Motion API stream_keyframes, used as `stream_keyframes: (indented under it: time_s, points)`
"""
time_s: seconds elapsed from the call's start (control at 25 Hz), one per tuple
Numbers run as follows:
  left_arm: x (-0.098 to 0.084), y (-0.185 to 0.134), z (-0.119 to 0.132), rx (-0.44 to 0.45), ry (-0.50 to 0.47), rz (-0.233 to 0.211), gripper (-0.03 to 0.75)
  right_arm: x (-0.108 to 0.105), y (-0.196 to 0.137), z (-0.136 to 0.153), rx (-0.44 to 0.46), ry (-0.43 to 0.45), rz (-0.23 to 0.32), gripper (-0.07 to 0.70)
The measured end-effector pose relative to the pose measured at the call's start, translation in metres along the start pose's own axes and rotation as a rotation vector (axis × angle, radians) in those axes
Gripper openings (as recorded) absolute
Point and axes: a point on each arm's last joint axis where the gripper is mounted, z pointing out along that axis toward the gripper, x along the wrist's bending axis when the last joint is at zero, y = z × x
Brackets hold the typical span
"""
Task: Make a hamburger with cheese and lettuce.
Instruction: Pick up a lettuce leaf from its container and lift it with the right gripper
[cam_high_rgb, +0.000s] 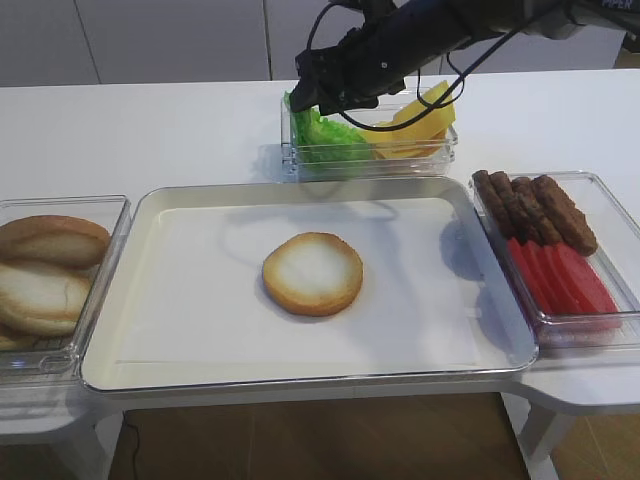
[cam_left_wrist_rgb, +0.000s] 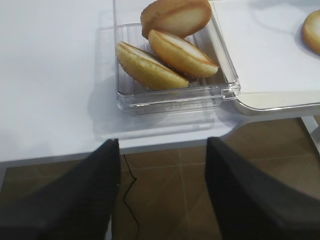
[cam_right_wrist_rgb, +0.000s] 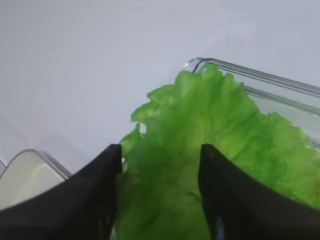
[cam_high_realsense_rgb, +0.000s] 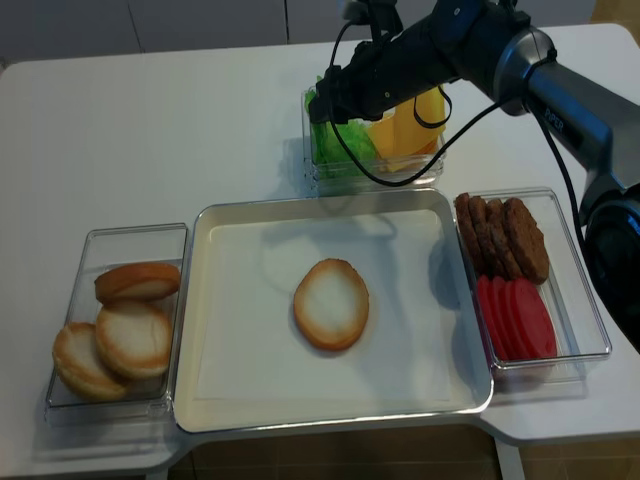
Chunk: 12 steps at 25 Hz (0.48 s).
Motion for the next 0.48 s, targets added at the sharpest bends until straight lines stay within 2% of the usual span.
stream_keyframes:
  time_s: [0.16,0.48]
  points:
    - [0.0,0.0,0.0,0.0,0.0,0.0,0.405,0.0001,-0.0004,0.0,0.005,0.002,0.011,0.341]
    - [0.0,0.0,0.0,0.0,0.0,0.0,0.405,0.0038,0.0021,-0.0039,0.009,0.011,0.007,0.327]
